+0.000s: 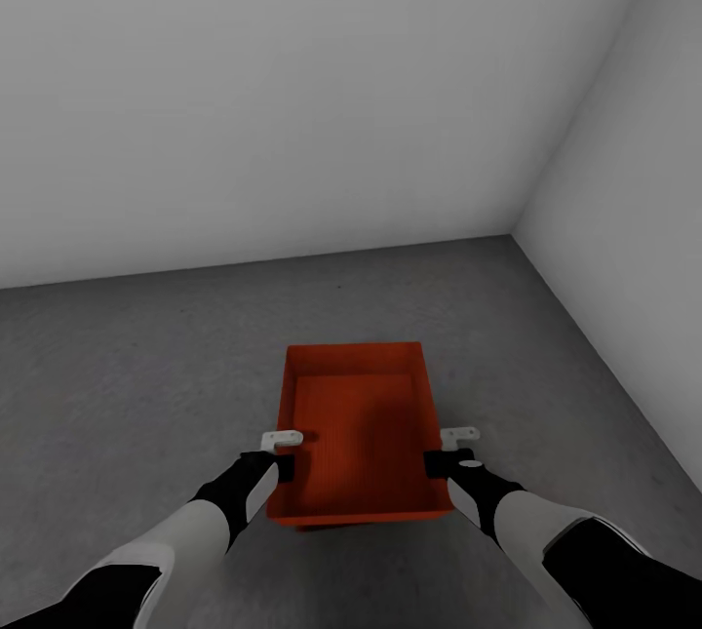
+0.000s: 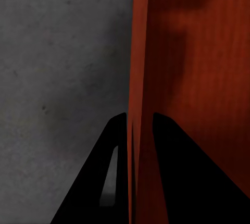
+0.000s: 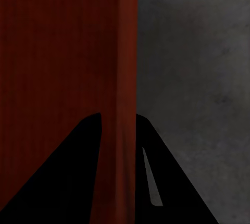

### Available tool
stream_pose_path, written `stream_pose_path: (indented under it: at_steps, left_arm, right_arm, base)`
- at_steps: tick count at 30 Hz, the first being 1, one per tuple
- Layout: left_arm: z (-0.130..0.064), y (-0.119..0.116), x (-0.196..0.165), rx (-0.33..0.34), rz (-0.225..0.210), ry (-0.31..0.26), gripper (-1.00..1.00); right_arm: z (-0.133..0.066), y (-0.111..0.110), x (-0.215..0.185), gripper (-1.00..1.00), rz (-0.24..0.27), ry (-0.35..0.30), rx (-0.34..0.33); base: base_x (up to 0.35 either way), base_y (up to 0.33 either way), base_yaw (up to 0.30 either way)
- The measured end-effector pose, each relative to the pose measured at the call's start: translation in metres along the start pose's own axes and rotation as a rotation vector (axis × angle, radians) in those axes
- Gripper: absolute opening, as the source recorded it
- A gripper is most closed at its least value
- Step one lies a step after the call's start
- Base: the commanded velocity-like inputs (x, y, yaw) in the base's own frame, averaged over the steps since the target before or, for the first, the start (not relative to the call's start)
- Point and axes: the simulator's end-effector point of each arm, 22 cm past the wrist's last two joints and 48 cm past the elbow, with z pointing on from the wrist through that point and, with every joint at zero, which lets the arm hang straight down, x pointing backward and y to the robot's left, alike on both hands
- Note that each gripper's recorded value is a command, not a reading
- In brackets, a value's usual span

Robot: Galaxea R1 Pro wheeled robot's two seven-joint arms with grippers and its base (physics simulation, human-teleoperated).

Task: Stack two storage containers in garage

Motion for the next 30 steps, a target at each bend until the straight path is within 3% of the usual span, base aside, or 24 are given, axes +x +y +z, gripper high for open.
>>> stream_pose_path:
  at_steps: [22, 30]
  left_arm:
    - [0.031, -0.001, 0.008, 0.000, 0.000, -0.003, -1.00]
    - [0.031, -0.001, 0.008, 0.000, -0.001, -0.003, -1.00]
  right_arm:
    - [0.028, 0.002, 0.013, -1.00, 0.000, -0.003, 0.001]
    - [0.028, 0.002, 0.013, -1.00, 0.000, -0.003, 0.001]
  base:
    - [0.000, 0.000, 0.000]
    - [0.000, 0.000, 0.000]
